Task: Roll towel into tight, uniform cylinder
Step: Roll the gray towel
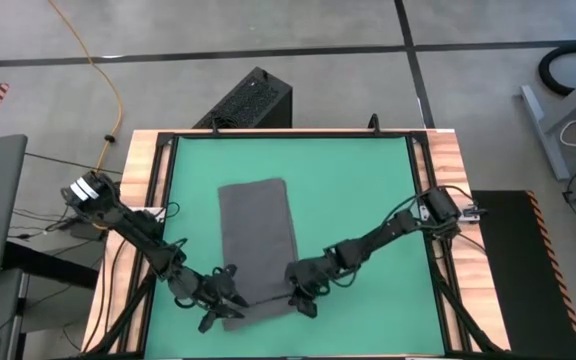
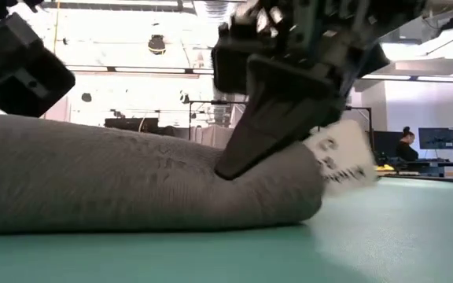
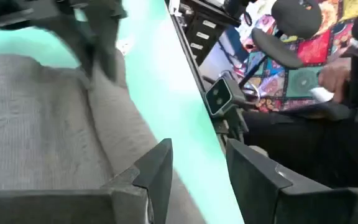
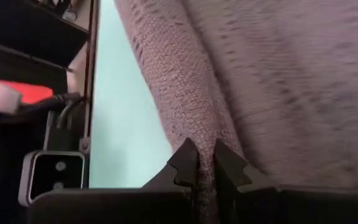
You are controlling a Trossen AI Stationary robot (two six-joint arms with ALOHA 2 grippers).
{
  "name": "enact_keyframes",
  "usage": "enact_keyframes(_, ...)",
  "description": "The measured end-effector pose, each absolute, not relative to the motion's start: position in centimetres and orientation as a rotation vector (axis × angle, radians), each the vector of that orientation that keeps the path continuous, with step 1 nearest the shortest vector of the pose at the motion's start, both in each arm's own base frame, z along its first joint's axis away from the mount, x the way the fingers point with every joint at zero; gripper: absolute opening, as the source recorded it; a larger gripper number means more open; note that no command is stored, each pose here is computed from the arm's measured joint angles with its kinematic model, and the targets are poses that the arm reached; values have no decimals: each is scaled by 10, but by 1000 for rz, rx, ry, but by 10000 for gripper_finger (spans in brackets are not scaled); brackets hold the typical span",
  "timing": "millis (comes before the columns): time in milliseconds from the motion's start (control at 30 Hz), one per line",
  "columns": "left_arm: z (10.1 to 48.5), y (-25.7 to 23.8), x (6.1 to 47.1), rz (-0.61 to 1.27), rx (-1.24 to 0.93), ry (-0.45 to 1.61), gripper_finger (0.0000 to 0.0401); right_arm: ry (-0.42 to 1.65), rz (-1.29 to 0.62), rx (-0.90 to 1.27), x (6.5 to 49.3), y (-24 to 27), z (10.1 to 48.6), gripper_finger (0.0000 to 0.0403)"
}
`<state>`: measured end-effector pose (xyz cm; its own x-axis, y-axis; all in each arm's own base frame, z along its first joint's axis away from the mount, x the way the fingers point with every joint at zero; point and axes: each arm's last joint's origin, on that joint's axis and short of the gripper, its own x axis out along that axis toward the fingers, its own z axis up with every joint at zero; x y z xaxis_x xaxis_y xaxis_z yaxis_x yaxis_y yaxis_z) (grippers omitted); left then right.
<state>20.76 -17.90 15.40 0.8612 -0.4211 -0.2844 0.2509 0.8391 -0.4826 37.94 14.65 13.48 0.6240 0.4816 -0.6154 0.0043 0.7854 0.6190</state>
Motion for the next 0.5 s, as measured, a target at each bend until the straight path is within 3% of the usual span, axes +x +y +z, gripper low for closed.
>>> enact_keyframes(333, 144, -203, 223, -134, -197, 556, 138, 903, 286, 724, 388, 117, 133, 42)
enact_keyframes(500, 144, -203, 225, -109, -163, 610, 138, 929, 270, 724, 387, 115, 130, 45)
